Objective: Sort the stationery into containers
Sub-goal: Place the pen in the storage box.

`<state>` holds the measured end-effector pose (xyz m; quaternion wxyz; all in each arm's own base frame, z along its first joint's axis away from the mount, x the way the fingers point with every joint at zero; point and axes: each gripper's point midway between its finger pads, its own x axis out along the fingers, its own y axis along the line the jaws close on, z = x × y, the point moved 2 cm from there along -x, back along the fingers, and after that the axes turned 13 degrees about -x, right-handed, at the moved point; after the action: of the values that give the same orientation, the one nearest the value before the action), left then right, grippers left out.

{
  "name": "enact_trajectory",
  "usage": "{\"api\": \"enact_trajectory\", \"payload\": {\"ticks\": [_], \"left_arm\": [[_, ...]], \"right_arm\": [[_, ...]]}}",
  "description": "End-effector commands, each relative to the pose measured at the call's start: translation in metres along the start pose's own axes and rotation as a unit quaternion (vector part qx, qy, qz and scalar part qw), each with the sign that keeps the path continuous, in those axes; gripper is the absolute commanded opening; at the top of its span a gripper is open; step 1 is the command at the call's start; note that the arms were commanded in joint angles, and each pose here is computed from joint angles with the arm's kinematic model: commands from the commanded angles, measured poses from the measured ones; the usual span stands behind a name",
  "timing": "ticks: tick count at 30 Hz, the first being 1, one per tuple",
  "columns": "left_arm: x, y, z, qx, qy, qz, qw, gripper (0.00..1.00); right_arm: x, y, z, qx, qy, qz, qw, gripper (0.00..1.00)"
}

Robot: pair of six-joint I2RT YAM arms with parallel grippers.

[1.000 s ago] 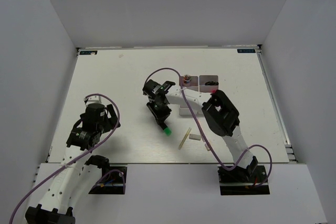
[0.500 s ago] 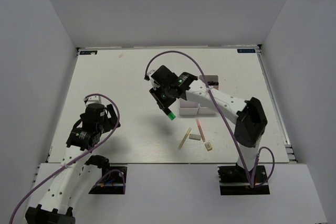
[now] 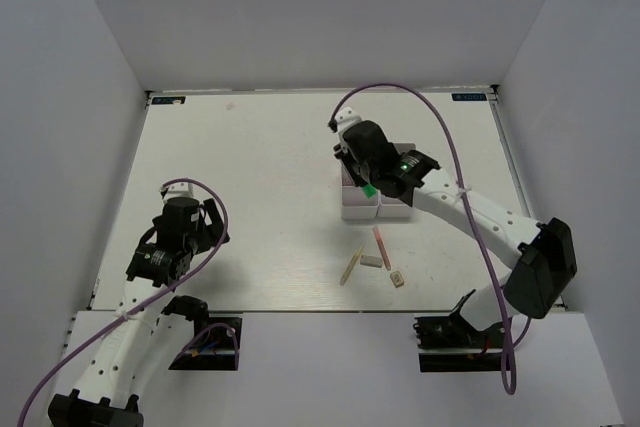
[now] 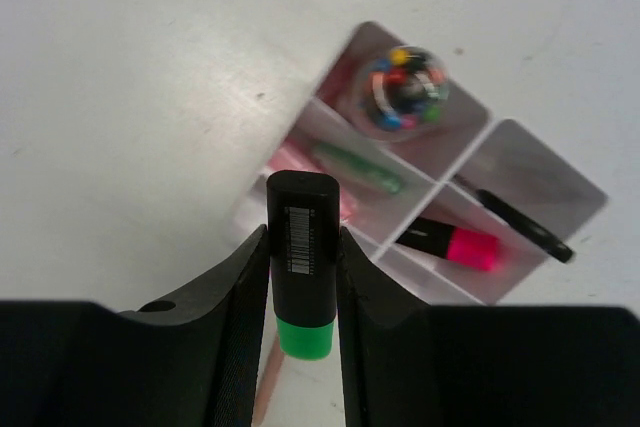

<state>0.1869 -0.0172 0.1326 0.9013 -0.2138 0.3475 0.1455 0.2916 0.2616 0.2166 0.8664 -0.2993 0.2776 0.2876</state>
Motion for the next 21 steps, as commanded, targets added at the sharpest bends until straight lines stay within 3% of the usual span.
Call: {"api": "enact_trajectory", "payload": {"ticks": [1,11,21], "left_arm": [[0.001,-0.001,0.001,-0.002,-0.005,-0.005,1.000,0.98],[0.002,-0.003,0.001,-0.001,0.000,-0.007,1.000,0.98],[0.003,-0.003,-0.001,0.000,0.004,-0.007,1.000,0.98]], "right_arm": [[-0.003,-0.044,0.012,0.021,-0.056,-0.094,0.994,0.00],[-0.001,-0.098,-0.028,0.109,-0.091,-0.191,0.971,0.00],[0.013,-0.102,-0.026,0.130,-0.142,-0.157,0.969,0.00]]}}
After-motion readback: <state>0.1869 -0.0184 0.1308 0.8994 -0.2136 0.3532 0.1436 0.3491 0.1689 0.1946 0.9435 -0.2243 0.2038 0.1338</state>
